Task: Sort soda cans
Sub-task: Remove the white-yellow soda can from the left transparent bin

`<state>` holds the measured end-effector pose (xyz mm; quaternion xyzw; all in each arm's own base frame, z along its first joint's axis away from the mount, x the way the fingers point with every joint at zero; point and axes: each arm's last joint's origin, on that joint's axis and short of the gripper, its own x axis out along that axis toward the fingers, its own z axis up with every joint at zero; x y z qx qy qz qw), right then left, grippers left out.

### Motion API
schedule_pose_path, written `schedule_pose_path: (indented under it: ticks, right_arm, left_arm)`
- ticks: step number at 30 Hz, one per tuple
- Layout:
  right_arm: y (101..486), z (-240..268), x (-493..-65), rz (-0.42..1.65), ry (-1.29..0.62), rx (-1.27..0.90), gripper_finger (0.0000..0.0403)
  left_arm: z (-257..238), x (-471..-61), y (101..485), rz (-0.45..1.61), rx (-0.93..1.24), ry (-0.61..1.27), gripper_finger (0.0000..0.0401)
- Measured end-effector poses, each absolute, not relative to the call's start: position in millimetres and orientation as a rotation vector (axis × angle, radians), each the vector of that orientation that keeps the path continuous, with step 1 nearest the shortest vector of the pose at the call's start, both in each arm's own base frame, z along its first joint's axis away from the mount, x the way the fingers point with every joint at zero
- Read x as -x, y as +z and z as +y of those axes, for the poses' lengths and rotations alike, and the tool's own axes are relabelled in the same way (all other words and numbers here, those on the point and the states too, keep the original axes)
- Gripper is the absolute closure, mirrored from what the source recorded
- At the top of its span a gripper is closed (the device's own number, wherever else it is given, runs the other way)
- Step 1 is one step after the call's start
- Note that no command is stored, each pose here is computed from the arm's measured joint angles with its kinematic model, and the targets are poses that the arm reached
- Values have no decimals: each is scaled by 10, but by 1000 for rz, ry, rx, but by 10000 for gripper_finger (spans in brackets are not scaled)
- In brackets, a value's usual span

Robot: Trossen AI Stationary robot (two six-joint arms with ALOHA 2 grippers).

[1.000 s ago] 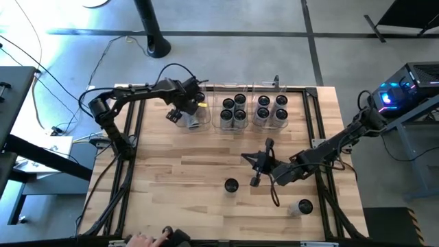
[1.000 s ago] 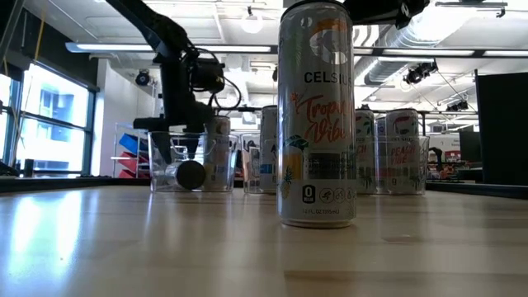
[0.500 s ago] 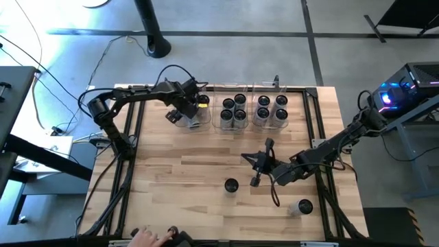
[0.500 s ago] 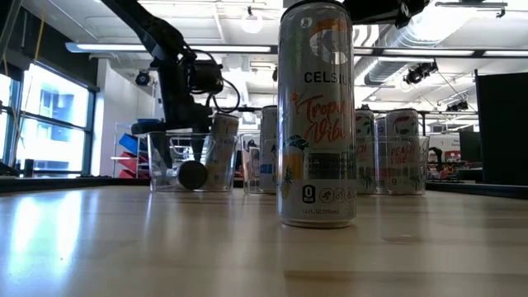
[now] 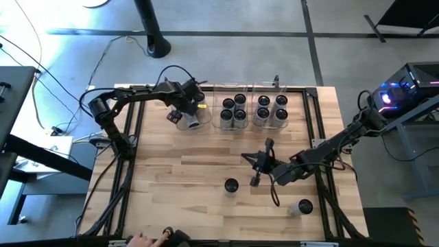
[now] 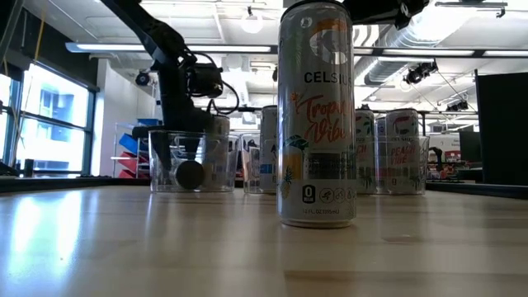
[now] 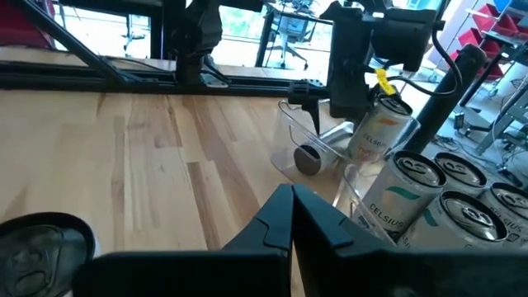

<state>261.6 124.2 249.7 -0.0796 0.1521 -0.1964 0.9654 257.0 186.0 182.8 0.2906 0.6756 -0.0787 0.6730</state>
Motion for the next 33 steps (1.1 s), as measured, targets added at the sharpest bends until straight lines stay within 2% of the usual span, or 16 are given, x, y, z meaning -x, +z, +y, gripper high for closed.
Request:
schedule_pose_path:
  ticks: [7,11,19,27,33]
  right_arm:
    - [2519,1312,-2593,283,-373,138,402]
    - [2520,1325,-2587,281,-370,137,402]
    - [2534,1327,-2591,269,-370,132,402]
    - [2533,1327,-2591,269,-370,128,402]
    - [2529,1339,-2595,276,-327,107,402]
  left_arm:
    - [1829,-2554,1713,1475,-772,-264,87]
    - [1830,-2556,1707,1471,-770,-255,89]
    - [1844,-2558,1698,1475,-843,-301,116]
    - [1847,-2564,1697,1449,-961,-418,116]
    - [1791,-2593,1693,1509,-885,-301,120]
